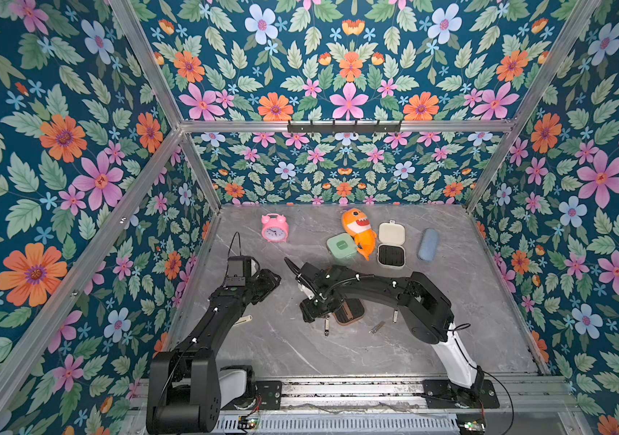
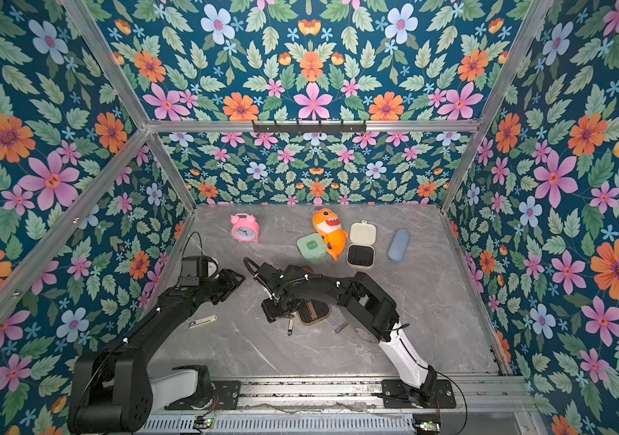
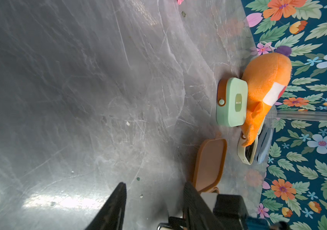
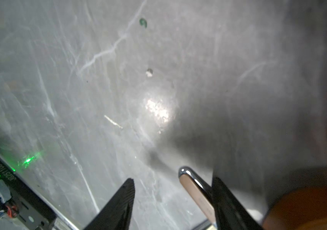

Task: Organize nail clipper sets
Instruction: Adjust the nail clipper at the center of the board.

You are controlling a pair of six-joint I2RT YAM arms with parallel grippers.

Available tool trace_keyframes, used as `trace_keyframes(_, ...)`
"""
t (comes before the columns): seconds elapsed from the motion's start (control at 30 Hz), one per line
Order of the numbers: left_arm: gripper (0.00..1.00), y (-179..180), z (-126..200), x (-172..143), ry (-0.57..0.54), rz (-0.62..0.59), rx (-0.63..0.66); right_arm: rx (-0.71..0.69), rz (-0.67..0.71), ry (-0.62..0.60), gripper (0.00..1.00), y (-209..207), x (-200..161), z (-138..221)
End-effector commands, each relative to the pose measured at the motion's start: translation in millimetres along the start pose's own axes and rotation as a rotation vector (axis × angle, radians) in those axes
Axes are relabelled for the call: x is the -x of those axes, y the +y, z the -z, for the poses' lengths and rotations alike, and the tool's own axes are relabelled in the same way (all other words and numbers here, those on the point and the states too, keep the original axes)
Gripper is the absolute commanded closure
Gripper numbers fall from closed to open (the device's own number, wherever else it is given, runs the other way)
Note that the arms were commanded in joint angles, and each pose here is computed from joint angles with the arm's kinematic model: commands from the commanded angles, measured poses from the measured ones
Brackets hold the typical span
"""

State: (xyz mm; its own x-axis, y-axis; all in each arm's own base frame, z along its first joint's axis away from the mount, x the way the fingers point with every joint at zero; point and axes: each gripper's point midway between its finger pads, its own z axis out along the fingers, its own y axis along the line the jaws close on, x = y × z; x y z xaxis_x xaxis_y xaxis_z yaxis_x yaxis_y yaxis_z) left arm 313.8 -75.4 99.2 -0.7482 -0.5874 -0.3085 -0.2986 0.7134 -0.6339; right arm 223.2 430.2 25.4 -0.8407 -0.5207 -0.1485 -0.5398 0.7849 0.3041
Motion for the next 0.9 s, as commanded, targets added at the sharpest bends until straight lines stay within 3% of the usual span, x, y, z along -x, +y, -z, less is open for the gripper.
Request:
trace_keyframes(0.0,0.5,-1,1,-2,0.008,-0.014,-0.007,-0.021,-0.03,0.09,0.38,-3,-29,-10)
trace_keyframes(0.53,0.51,0,-1,-7,0.017,-0.01,-0.022,-0.043,-0.056,0.124,0.39,-7,-73,-8)
trace_keyframes(0.87,0.51,0,-3,-6,0.018,-0.005,-0.03,-0.019,-0.04,0.043,0.37,10,-54,20)
